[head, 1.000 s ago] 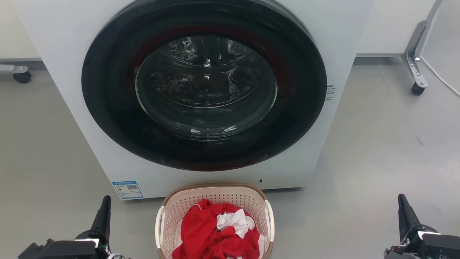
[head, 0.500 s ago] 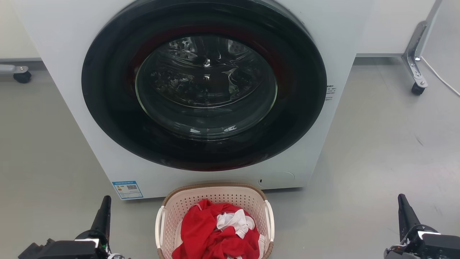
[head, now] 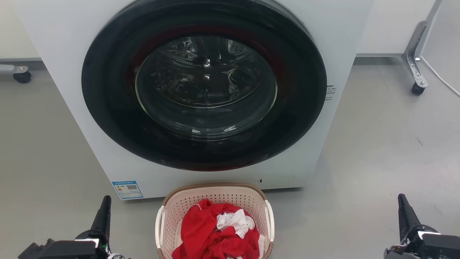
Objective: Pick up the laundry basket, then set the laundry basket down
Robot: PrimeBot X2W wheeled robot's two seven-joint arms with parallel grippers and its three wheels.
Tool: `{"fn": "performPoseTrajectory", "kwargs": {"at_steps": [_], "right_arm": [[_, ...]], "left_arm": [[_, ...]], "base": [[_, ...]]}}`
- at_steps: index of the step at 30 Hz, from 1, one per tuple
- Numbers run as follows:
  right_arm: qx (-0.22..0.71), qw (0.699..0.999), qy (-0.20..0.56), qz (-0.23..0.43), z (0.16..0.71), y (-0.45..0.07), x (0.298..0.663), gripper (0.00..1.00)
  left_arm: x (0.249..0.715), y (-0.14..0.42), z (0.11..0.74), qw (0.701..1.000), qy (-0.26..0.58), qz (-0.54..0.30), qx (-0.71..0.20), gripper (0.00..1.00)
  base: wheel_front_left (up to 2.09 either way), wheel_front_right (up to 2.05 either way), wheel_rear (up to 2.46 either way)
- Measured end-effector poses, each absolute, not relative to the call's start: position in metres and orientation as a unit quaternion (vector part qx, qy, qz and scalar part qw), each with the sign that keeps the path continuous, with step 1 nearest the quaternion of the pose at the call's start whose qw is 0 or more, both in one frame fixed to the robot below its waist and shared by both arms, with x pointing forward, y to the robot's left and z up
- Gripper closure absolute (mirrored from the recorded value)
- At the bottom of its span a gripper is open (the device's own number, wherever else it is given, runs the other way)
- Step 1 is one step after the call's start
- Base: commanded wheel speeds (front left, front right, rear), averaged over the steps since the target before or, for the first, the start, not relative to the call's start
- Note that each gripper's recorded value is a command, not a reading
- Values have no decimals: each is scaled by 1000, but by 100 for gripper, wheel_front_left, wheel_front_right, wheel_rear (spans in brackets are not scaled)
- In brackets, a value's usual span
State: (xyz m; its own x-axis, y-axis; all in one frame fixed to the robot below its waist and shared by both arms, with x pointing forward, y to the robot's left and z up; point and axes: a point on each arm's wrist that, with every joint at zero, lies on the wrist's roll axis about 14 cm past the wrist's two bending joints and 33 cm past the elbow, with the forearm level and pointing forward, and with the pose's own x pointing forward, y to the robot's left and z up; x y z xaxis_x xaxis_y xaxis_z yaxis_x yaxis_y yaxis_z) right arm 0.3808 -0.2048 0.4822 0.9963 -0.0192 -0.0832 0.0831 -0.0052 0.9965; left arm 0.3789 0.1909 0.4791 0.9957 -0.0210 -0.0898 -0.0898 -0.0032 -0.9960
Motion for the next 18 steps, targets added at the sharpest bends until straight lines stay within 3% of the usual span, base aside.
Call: {"fn": "performPoseTrajectory", "kwargs": {"at_steps": [18], "right_arm": [[708,705,23,-36,482,-205,381,100]], "left_arm": [[379,191,479,705,39,24,-708,100]], "base": [[0,0,0]]}}
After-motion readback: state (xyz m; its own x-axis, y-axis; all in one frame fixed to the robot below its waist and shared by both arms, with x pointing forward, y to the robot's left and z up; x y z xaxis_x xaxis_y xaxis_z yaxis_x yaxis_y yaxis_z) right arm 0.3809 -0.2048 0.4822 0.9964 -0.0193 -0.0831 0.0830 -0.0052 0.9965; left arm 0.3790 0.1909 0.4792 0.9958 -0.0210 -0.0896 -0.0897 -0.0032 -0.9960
